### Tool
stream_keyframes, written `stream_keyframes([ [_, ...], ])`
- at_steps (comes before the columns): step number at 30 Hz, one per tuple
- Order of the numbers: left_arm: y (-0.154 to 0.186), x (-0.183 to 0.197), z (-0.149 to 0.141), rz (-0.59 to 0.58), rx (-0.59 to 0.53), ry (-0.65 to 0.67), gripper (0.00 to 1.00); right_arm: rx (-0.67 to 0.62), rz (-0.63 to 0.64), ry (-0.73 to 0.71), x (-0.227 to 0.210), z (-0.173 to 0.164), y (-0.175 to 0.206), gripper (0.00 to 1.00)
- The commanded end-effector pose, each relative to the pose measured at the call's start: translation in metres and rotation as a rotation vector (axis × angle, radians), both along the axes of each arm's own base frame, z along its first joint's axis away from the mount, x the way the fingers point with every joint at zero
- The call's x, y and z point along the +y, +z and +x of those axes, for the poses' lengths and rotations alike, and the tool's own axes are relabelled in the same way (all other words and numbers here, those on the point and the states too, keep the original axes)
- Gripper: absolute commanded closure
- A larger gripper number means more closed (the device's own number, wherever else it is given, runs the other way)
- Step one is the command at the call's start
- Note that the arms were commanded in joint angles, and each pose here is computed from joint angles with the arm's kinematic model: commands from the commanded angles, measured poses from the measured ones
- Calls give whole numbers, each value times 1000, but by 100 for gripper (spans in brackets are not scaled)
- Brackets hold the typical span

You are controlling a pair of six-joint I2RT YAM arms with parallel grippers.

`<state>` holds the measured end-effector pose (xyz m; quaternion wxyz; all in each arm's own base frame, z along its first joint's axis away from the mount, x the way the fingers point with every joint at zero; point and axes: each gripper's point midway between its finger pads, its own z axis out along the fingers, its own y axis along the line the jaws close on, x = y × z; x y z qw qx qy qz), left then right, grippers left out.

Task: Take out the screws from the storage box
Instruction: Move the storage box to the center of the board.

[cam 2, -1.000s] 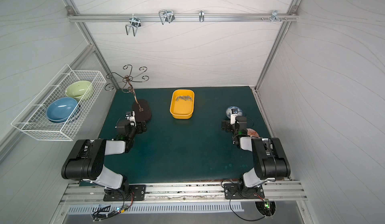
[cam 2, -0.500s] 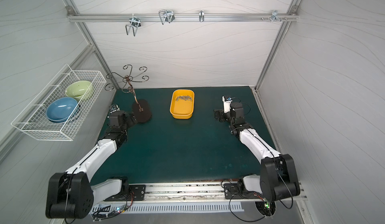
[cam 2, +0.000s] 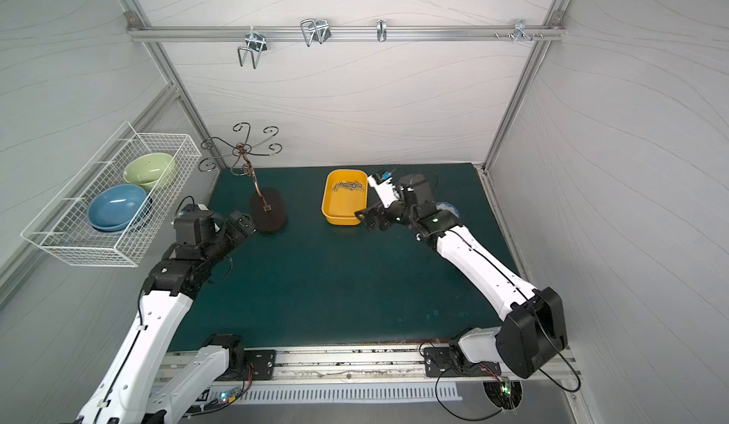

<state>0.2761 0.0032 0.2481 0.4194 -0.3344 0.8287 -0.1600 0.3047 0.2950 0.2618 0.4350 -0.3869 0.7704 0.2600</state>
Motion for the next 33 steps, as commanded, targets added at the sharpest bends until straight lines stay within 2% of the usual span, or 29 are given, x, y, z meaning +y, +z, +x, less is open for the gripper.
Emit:
stream_keyframes([
  [1, 7, -27, -35, -160, 69, -129, 1, -79, -253, 60, 7, -13, -37, 5],
  [4, -1, -48, -30, -222, 46, -274, 1, -93, -321, 141, 27, -21, -55, 7],
  [7, -33, -61, -21, -284, 160, -375, 1, -51, -377, 190, 39, -16, -71, 10],
  [9, -54, -66, -15, -419, 223, -411, 1, -45, -423, 192, 44, -5, -81, 11],
  [11, -65, -67, -5, -593, 203, -435, 1, -38, -486, 199, 50, 7, -94, 13],
  [14, -81, -53, -1, -693, 217, -382, 1, -18, -559, 208, 55, 24, -111, 16],
  [23, -67, -40, -9, -552, 169, -321, 1, 30, -611, 237, 71, 64, -139, 17],
  [28, -70, -40, -8, -565, 184, -322, 1, 48, -624, 257, 80, 76, -147, 19],
  [33, -73, -41, -7, -581, 194, -327, 1, 76, -659, 287, 85, 80, -158, 29],
])
